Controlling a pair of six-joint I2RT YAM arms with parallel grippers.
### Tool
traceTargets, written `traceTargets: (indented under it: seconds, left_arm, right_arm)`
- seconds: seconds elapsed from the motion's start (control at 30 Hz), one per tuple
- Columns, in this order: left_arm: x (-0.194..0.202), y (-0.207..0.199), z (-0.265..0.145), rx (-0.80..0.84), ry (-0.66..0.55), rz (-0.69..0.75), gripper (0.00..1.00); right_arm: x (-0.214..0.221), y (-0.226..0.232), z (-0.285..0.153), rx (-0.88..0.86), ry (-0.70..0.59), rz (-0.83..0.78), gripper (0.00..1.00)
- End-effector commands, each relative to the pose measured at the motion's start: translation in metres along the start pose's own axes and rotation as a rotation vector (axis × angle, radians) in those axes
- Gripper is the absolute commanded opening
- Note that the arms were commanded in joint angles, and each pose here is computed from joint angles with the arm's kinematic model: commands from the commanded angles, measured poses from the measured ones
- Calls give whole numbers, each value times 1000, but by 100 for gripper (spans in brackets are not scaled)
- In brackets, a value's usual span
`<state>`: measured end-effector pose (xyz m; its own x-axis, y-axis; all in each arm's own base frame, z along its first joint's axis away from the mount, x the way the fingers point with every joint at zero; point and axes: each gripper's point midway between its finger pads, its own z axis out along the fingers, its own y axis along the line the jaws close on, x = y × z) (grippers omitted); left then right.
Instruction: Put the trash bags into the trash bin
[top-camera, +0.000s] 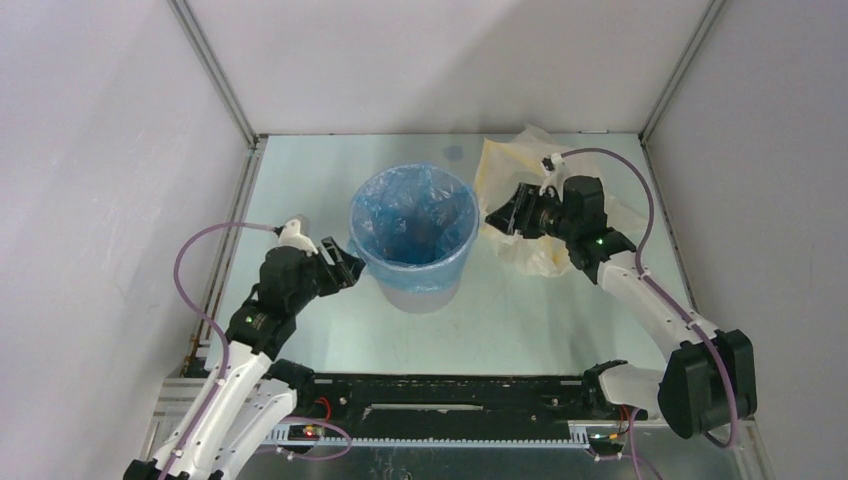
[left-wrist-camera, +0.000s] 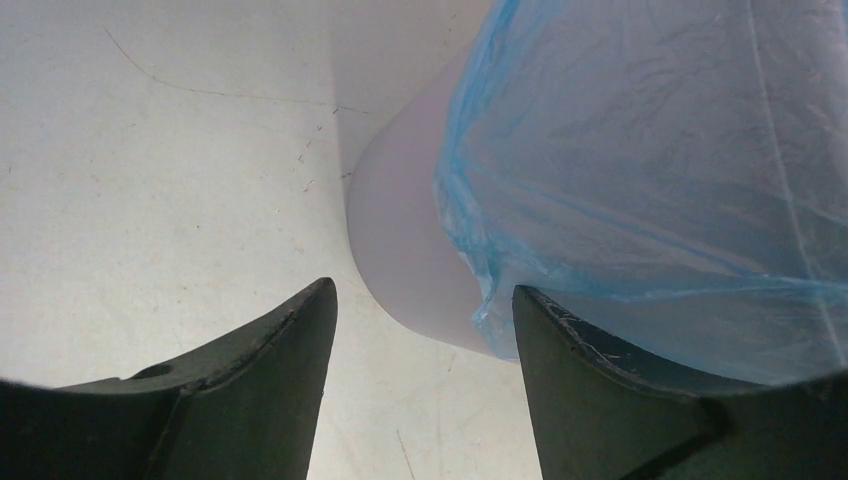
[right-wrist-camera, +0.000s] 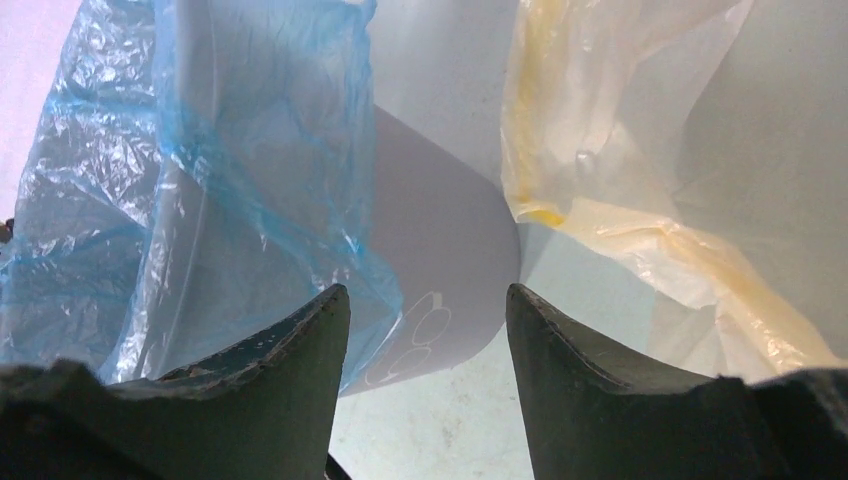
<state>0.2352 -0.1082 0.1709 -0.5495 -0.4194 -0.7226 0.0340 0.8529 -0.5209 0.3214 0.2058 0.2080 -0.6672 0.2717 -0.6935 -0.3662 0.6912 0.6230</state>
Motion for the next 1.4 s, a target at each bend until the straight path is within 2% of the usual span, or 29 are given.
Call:
traceTargets:
  seconds: [0.0,0.17,0.33,0.6,0.8,0.9,1.0,1.17,1.27,1.37]
  left_arm:
    - [-8,-1,1,-3,-36,-16,72]
    - [-11,-4,2,9,-42,-25,72]
    - [-13,-6,8,22,-54,-36,72]
    - [-5,-1,20,8,-29,-36,71]
    - [-3,2,23,1,-30,-32,71]
    - [-1,6,23,-13,-31,-31,71]
    - [3,11,23,-27,-30,-39,71]
    - [0,17,17,-51,-65,-43,72]
    - [-9,17,7,-55,-112,-44,73]
    - [-17,16,-4,-55,-153,-45,73]
  right_arm:
    - [-28,19,3,-63,-46,-7,62]
    - [-49,36,16,-137,-57,-11,60]
    - [-46,38,34,-189,-22,40,59]
    - [0,11,73,-127,118,126,54]
    - [19,4,82,-66,155,111,54]
    - [11,-12,73,19,105,108,53]
    - [-2,-25,56,93,22,100,58]
    - [-39,-19,14,178,-132,-2,62]
    - [-67,-3,-12,201,-210,-72,59]
    - [-83,23,-29,193,-233,-156,52]
